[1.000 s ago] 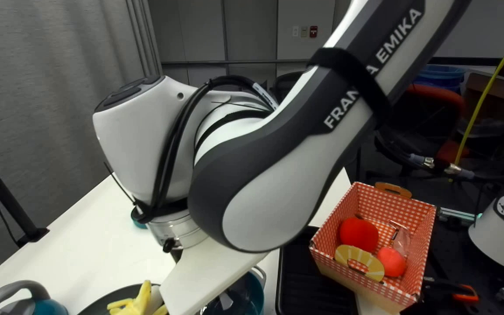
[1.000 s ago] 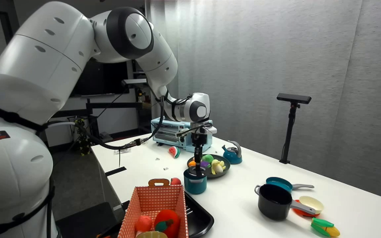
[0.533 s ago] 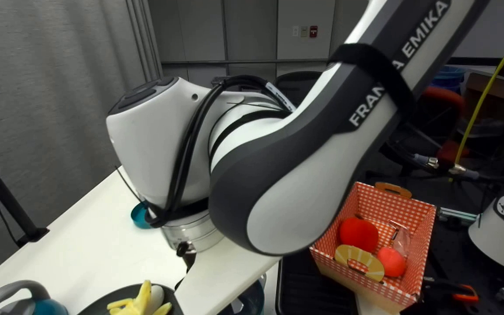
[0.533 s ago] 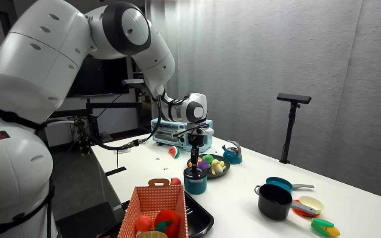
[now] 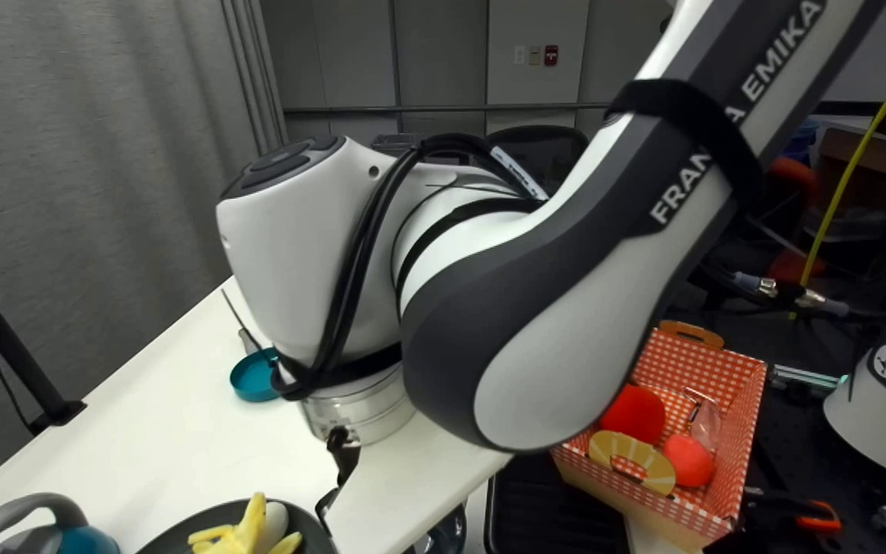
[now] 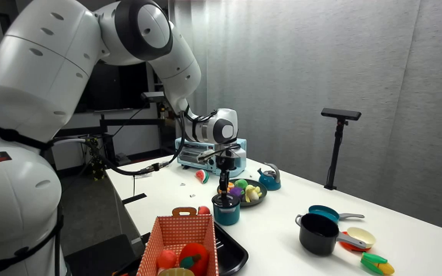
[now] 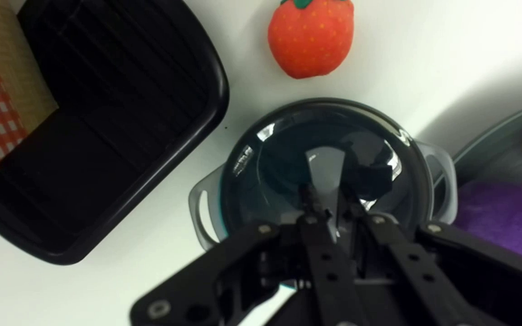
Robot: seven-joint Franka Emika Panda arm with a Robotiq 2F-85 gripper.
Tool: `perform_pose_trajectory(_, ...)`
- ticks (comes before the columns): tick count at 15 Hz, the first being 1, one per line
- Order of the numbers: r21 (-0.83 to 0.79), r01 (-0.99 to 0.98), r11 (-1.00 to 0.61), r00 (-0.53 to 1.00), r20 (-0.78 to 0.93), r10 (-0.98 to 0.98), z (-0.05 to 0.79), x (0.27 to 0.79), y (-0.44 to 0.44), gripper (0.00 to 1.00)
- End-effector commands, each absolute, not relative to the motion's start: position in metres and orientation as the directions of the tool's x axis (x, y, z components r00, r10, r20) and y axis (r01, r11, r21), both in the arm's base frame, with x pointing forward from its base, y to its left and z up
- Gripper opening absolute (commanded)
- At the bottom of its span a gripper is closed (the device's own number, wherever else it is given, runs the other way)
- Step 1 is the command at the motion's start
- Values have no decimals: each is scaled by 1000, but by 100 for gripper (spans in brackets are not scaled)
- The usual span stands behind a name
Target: Put the lid on top of the blue pot
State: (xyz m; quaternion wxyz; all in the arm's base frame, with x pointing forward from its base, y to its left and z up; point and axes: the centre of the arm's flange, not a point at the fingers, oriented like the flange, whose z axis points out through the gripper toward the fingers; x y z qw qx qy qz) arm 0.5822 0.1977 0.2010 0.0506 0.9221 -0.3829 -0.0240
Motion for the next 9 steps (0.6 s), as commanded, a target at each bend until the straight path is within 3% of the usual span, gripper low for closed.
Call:
perform_pose_trajectory(1, 96, -712, -696, 699, -1, -715, 200, 567, 191, 4)
perform_pose_trajectory(9, 72, -710, -700, 702, -2, -712, 200, 565, 179, 4)
